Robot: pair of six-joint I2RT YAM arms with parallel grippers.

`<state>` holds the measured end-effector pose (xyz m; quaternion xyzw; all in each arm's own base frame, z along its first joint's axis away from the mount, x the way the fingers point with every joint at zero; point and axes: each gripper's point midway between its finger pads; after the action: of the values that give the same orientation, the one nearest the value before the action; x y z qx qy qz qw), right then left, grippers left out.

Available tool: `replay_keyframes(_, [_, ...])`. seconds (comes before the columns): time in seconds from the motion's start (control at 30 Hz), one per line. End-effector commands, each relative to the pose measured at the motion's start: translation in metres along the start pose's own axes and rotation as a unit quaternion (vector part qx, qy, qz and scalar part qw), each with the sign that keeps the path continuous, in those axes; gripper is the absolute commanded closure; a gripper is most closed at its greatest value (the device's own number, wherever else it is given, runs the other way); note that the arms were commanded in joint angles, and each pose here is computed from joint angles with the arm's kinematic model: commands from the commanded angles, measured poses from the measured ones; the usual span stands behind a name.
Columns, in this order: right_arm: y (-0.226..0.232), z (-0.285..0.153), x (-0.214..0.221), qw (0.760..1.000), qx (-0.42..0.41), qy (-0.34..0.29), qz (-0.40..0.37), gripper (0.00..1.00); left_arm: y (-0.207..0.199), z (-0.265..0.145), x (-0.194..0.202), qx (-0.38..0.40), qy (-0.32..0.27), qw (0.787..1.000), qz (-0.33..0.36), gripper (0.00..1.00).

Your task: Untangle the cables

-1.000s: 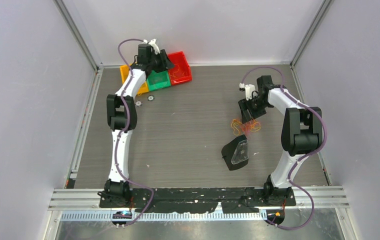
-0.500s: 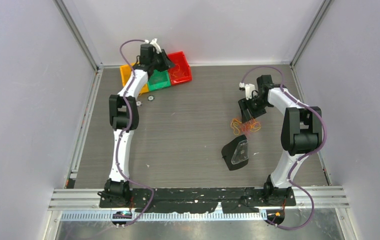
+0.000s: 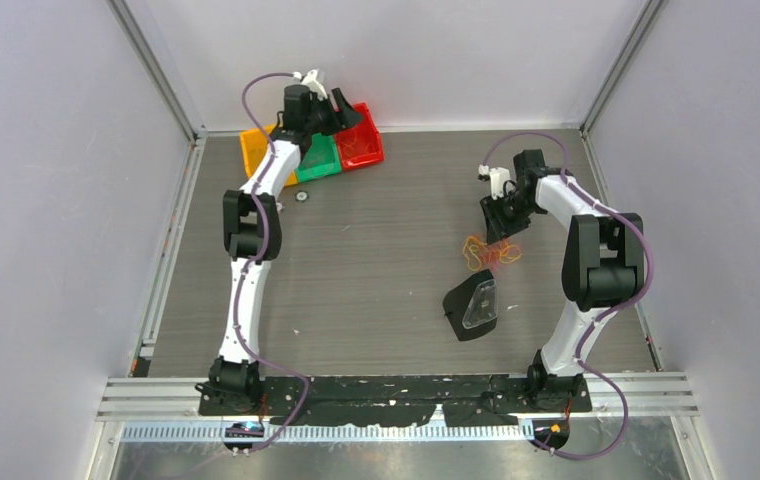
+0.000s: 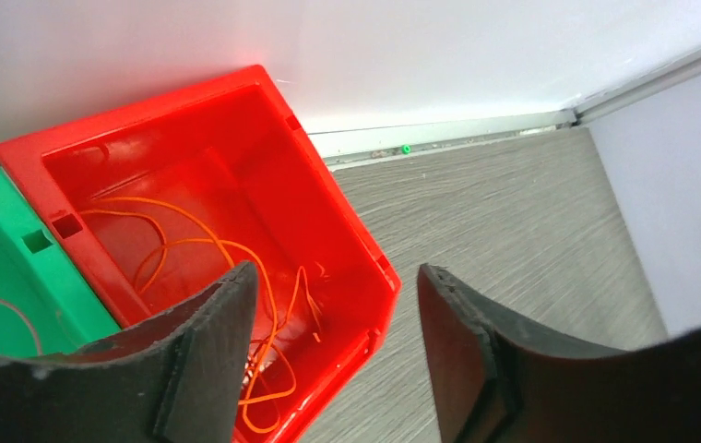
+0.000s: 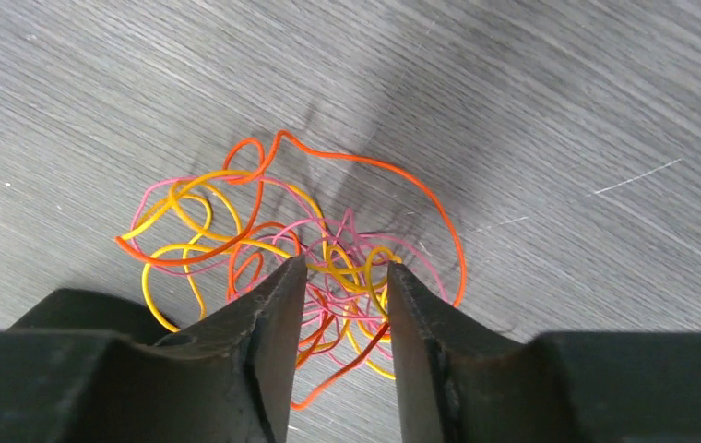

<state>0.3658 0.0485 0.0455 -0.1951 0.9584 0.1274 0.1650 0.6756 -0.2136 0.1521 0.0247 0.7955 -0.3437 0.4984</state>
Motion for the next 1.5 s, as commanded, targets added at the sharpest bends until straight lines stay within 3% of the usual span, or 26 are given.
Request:
replay_keyframes(0.0, [0.003,-0.008,-0.021,0.999,-0.015,-0.027,-0.011,0.62,-0.024,-0.019,-0.054,0.019,-0.06,0.997,0.041,0.28])
replay_keyframes(0.13, [0.01,-0.015,-0.03,0.998,-0.031,-0.047,-0.026,0.86,-0.054,-0.046,-0.099,0.047,-0.104,0.989,0.092,0.02])
replay_keyframes(0.17, [0.01,-0.021,-0.035,0.997,-0.031,-0.058,-0.033,0.92,-0.063,-0.056,-0.11,0.05,-0.112,0.986,0.109,0.01])
replay_keyframes(0.37, [0.014,-0.07,-0.084,0.984,-0.046,-0.165,-0.053,0.95,-0.081,-0.114,-0.14,0.002,-0.115,0.973,0.202,0.0])
replay_keyframes(0.47, [0.029,-0.1,-0.112,0.97,-0.073,-0.222,-0.063,0.95,-0.094,-0.15,-0.136,0.023,-0.097,0.962,0.255,0.01])
replay_keyframes(0.63, [0.062,-0.135,-0.148,0.946,-0.132,-0.293,-0.048,0.95,-0.13,-0.203,-0.077,0.132,-0.003,0.946,0.296,0.01])
replay_keyframes(0.8, [0.131,-0.149,-0.165,0.922,-0.214,-0.316,-0.069,0.95,-0.163,-0.237,-0.007,0.221,0.062,0.938,0.258,0.01])
replay_keyframes(1.1, [0.23,-0.173,-0.163,0.884,-0.312,-0.318,-0.14,0.95,-0.22,-0.247,0.073,0.3,0.066,0.905,0.293,0.03])
replay_keyframes(1.3, [0.277,-0.183,-0.154,0.865,-0.357,-0.312,-0.165,0.95,-0.237,-0.232,0.111,0.319,0.063,0.899,0.294,0.04])
replay_keyframes(1.33, [0.281,-0.185,-0.153,0.863,-0.363,-0.311,-0.164,0.95,-0.24,-0.228,0.111,0.32,0.057,0.903,0.281,0.06])
replay_keyframes(1.4, [0.289,-0.191,-0.153,0.858,-0.375,-0.314,-0.159,0.95,-0.239,-0.219,0.112,0.316,0.056,0.916,0.243,0.21])
replay_keyframes(1.47, [0.294,-0.199,-0.155,0.853,-0.384,-0.319,-0.154,0.95,-0.235,-0.212,0.117,0.314,0.064,0.923,0.214,0.45])
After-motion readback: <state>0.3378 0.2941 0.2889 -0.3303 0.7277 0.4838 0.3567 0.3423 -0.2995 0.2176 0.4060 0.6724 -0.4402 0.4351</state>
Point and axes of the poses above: each gripper's point midway between its finger pads, its own z axis out along the fingers, its own y axis along the line the jaws close on, x = y × z, and after that the axes turned 4 degrees about z, right-handed
